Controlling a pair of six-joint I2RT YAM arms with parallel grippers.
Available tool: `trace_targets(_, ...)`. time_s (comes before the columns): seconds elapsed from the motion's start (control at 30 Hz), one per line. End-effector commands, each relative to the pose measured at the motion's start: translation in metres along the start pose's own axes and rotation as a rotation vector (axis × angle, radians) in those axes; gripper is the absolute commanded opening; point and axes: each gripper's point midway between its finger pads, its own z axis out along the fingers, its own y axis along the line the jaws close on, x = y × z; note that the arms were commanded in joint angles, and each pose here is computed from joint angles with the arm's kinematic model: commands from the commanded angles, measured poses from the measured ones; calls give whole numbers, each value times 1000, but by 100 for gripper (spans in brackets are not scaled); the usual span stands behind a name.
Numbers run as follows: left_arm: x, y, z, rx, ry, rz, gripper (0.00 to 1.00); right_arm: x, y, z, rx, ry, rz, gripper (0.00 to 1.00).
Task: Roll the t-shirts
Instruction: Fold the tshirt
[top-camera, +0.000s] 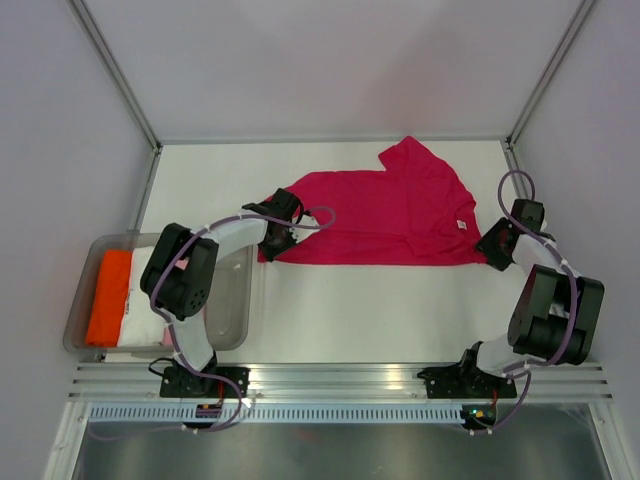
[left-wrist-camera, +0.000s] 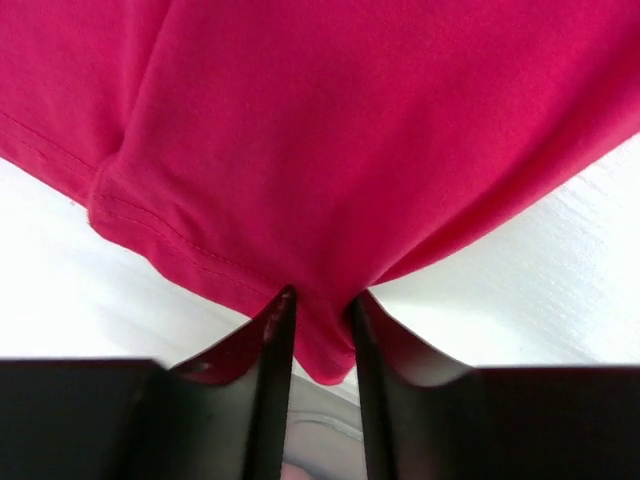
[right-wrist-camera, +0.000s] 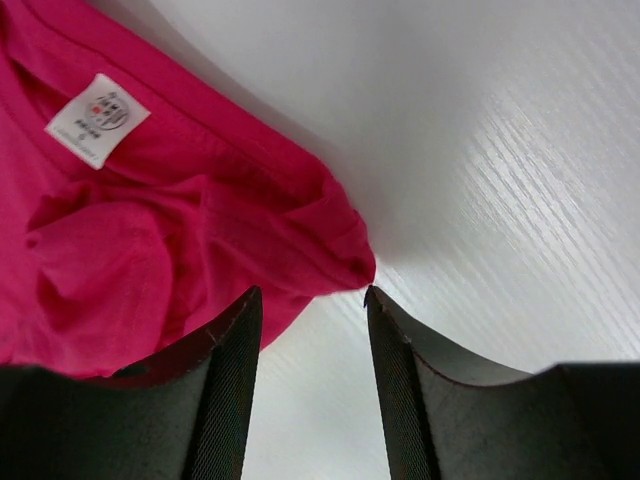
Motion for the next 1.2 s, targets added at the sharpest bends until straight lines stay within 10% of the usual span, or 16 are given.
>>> trace_targets(0.0, -1, -2, 6, 10, -2, -13, 26, 9, -5, 24, 20, 37, 11, 53)
trace_targets(0.13, -3, -2, 1, 12, -21, -18, 2, 22, -9, 48, 40, 102, 30, 45)
trace_targets(0.27, -4, -8, -4, 38, -44, -17, 2, 26, -27, 45, 100, 83, 82, 0)
trace_targets(0.6, 13, -42, -56, 161, -115, 6, 2, -24, -46, -58, 101, -221, 239, 0)
trace_targets(1.03, 49, -121, -78, 394, -121, 108, 2, 51, -68, -82, 109, -150, 311, 0)
trace_targets(1.1, 52, -128, -79, 431, -109, 122, 19, 47, -73, -85, 132, -185, 335, 9)
trace_targets(1.13, 52, -130, -81, 449, -99, 121, 46, 40, -74, -91, 147, -212, 355, 21)
trace_targets(1.17, 52, -129, -83, 452, -95, 121, 53, 36, -76, -94, 163, -229, 365, 49)
